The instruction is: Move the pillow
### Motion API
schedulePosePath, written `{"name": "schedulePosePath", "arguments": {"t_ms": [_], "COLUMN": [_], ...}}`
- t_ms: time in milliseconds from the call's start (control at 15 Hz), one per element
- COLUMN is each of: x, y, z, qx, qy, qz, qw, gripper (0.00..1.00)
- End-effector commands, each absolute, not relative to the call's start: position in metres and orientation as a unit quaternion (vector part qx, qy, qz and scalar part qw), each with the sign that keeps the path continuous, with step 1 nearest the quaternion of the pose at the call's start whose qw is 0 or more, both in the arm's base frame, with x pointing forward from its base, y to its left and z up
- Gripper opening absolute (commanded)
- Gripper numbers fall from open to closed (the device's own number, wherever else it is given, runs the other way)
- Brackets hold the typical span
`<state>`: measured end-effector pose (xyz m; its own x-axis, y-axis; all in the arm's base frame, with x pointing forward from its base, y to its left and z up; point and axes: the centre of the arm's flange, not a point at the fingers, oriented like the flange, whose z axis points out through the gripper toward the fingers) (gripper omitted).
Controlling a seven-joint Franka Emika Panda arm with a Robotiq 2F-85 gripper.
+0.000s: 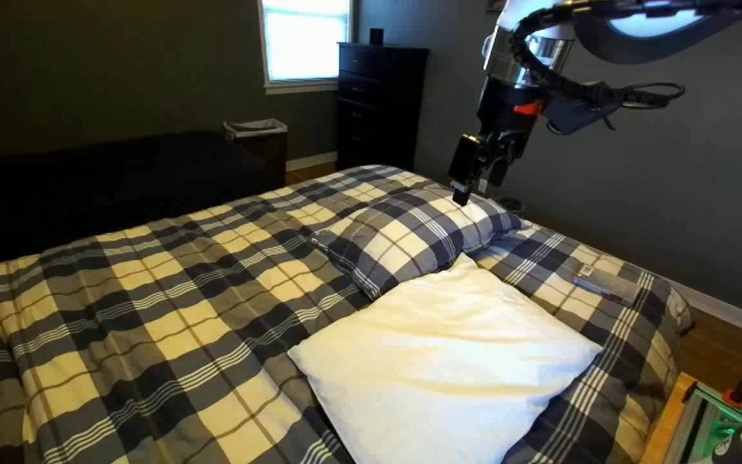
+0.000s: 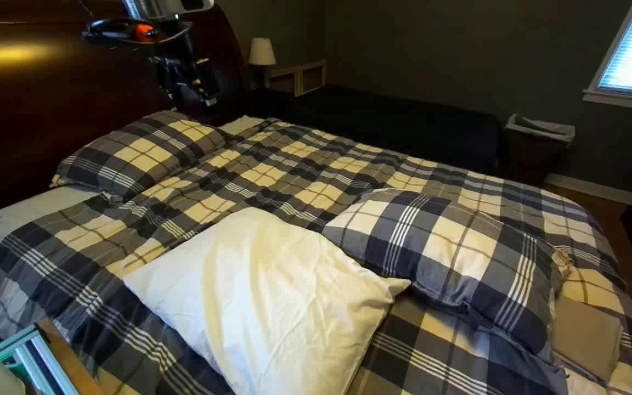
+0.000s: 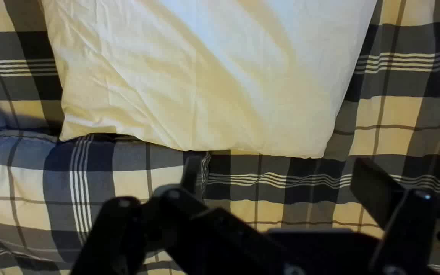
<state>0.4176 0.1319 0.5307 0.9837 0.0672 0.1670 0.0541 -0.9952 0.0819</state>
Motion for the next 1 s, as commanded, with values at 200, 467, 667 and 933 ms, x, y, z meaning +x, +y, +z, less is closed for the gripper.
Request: {"name": "schedulePosePath", "arguments": {"t_ms": [200, 467, 667, 933], "x": [0.418, 0.423, 0.423, 0.418], "y": [0.132, 0.145, 0.17, 0.207], "z": [0.531, 0.505, 0.461, 0.395], "qx": [0.995, 0.996, 0.997, 0.993], "qy": [0.03, 0.01, -0.008, -0.012], "qz": [0.085, 0.065, 0.045, 0.034], "qw": [0.039, 0.053, 0.068, 0.108], "gripper": [1.0, 1.0, 1.0, 1.0]}}
